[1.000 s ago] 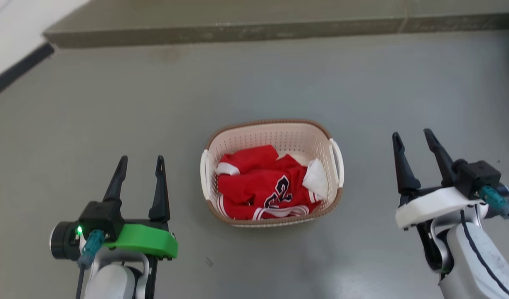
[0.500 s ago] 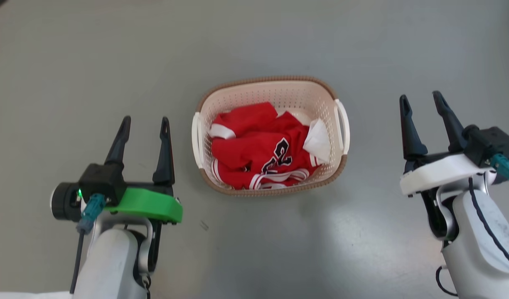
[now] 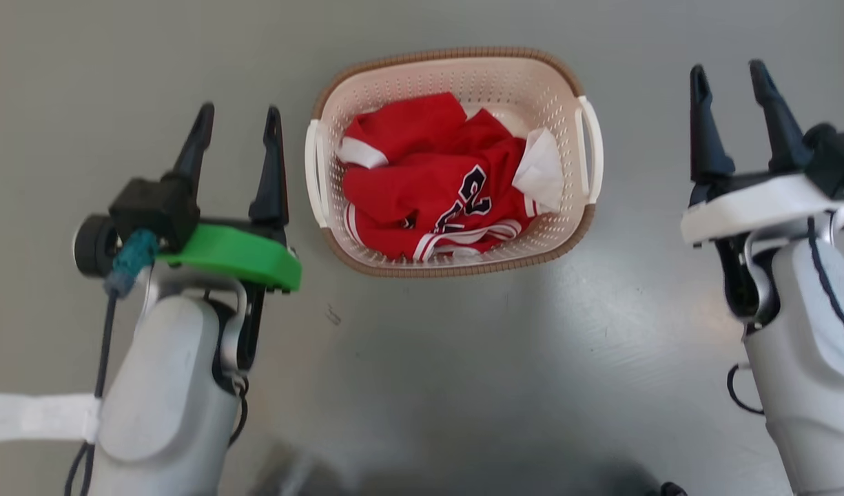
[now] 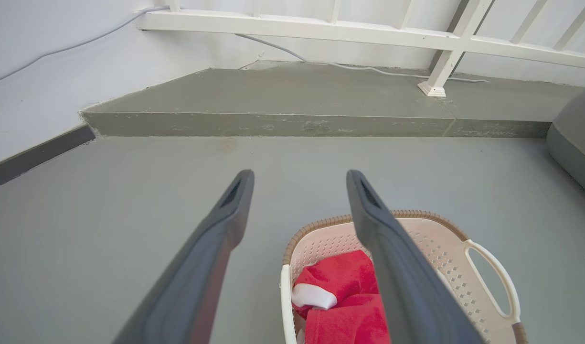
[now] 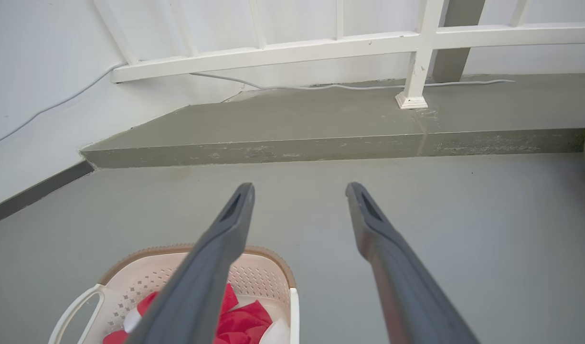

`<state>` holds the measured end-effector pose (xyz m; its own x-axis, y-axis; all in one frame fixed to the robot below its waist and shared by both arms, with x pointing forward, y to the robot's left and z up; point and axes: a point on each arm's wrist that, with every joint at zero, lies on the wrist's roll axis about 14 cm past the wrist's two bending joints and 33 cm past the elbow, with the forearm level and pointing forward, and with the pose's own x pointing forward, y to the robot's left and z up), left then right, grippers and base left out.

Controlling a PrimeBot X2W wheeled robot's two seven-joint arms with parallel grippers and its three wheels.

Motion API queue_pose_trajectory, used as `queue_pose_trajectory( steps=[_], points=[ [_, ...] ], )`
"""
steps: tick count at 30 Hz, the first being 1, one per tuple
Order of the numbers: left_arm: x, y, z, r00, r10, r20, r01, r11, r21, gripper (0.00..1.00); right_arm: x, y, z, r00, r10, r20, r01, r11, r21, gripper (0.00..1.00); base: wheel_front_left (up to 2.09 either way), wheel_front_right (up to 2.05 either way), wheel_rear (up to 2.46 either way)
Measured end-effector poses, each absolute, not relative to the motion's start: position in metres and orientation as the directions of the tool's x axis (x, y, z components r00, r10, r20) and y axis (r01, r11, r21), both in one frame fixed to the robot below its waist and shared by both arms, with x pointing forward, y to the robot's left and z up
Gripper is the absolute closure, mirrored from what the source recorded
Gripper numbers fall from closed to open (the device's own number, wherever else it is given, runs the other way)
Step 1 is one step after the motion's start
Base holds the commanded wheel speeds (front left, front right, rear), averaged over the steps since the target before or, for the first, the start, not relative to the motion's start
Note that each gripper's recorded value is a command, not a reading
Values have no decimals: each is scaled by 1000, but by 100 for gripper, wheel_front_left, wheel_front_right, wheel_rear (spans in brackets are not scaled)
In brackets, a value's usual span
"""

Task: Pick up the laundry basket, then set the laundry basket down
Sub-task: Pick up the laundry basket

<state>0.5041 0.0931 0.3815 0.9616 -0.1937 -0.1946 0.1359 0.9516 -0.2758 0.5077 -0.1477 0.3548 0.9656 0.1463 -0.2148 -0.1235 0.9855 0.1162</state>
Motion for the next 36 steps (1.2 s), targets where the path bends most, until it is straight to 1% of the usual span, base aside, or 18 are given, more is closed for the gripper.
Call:
queue_pose_trajectory(
  steps=[6, 13, 18, 23, 27, 33, 34, 36],
  points=[
    [533, 86, 360, 946, -226, -231, 151, 941, -303, 0, 532, -140, 330, 953, 172, -248, -141, 980, 137, 0, 0, 0, 0],
    [553, 70, 318, 893, -302, -332, 187, 923, -336, 0, 540, -130, 276, 902, 206, -379, -156, 975, 159, 0, 0, 0, 0],
    [547, 65, 270, 830, -326, -453, 155, 914, -375, 0, 534, -126, 238, 854, 228, -468, -175, 972, 155, 0, 0, 0, 0],
    [529, 63, 229, 755, -345, -558, 133, 913, -386, 0, 518, -120, 204, 797, 242, -554, -178, 970, 168, 0, 0, 0, 0],
    [517, 60, 207, 706, -353, -614, 116, 913, -391, 0, 507, -107, 188, 756, 268, -597, -185, 963, 198, 0, 0, 0, 0],
    [499, 53, 177, 626, -373, -685, 99, 909, -404, 0, 492, -112, 167, 708, 258, -658, -175, 966, 191, 0, 0, 0, 0],
    [493, 51, 168, 598, -381, -706, 93, 907, -411, 0, 488, -113, 161, 695, 257, -671, -174, 966, 190, 0, 0, 0, 0],
    [491, 50, 164, 585, -384, -714, 93, 907, -411, 0, 487, -112, 159, 690, 258, -677, -175, 966, 190, 0, 0, 0, 0]
  ],
)
